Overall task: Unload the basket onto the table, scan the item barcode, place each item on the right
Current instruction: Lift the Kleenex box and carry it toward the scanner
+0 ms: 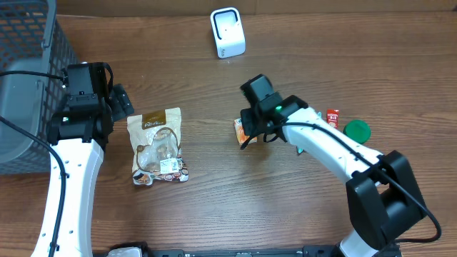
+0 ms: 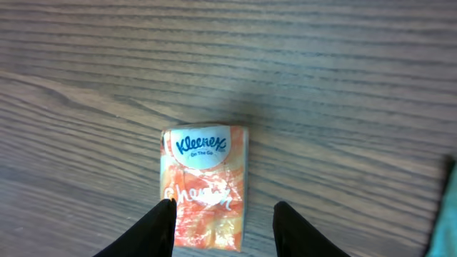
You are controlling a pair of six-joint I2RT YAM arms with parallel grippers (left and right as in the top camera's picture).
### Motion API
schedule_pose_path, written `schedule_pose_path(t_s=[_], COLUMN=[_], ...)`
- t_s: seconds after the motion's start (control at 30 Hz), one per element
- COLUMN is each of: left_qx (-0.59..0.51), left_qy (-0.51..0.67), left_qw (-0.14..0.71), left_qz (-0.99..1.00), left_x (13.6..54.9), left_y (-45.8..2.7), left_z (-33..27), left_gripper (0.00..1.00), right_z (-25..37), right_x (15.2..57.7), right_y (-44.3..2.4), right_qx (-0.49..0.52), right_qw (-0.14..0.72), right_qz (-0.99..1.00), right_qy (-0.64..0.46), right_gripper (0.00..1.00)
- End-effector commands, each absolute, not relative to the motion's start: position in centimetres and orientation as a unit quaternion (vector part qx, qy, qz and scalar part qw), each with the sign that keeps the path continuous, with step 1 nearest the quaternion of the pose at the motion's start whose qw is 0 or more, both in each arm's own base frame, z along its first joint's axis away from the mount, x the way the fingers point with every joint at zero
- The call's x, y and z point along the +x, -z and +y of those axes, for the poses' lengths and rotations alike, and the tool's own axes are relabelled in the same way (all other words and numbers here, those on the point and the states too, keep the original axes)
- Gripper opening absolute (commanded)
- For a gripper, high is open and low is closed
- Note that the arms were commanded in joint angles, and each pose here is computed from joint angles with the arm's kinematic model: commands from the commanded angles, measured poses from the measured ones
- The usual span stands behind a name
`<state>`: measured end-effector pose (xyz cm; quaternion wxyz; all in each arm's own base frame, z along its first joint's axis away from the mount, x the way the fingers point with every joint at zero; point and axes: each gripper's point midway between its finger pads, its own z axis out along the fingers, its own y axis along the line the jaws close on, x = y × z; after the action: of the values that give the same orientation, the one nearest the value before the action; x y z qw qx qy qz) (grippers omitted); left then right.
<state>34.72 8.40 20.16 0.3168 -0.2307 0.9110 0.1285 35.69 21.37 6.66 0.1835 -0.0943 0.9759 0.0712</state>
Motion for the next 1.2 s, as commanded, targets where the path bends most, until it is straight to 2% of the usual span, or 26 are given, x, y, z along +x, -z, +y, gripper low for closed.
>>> schedule_pose_path(t_s=[0.0, 0.2, 0.27, 0.63, 0.87, 1.17], left_qx=[-0.233, -0.233, -0.233, -0.233, -0.233, -0.233], left_qy=[-0.135, -0.135, -0.135, -0.135, -0.135, -0.135], left_qw=[0.322, 0.322, 0.322, 0.322, 0.322, 0.322], left_qz=[0.907, 0.907, 0.907, 0.907, 0.907, 0.907], left_x=[34.9, 34.9, 34.9, 34.9, 34.9, 34.9], left_y=[-20.7, -20.7, -20.7, -20.7, -20.7, -20.7], left_z=[8.7, 8.7, 8.7, 8.7, 8.7, 8.7], left_gripper=[1.00, 1.00, 1.00, 1.00, 1.00, 1.00], right_z=[21.8, 20.9, 20.7, 22.8, 26.5, 25.4], right_x=[35.8, 35.6, 35.8, 34.4, 34.1, 35.4], right_y=[-7.3, -5.9, -4.9, -1.8, -3.2, -2.7], right_qx=[-0.082, -0.063, -0.030, -0.033, -0.065, -0.049], right_qw=[0.160, 0.135, 0.126, 0.060, 0.065, 0.097], right_qz=[0.974, 0.980, 0.983, 0.981, 0.963, 0.971], right_qy=[-0.140, -0.133, -0.130, -0.182, -0.255, -0.211], right_gripper=[0.40, 0.36, 0.32, 0.34, 0.32, 0.34])
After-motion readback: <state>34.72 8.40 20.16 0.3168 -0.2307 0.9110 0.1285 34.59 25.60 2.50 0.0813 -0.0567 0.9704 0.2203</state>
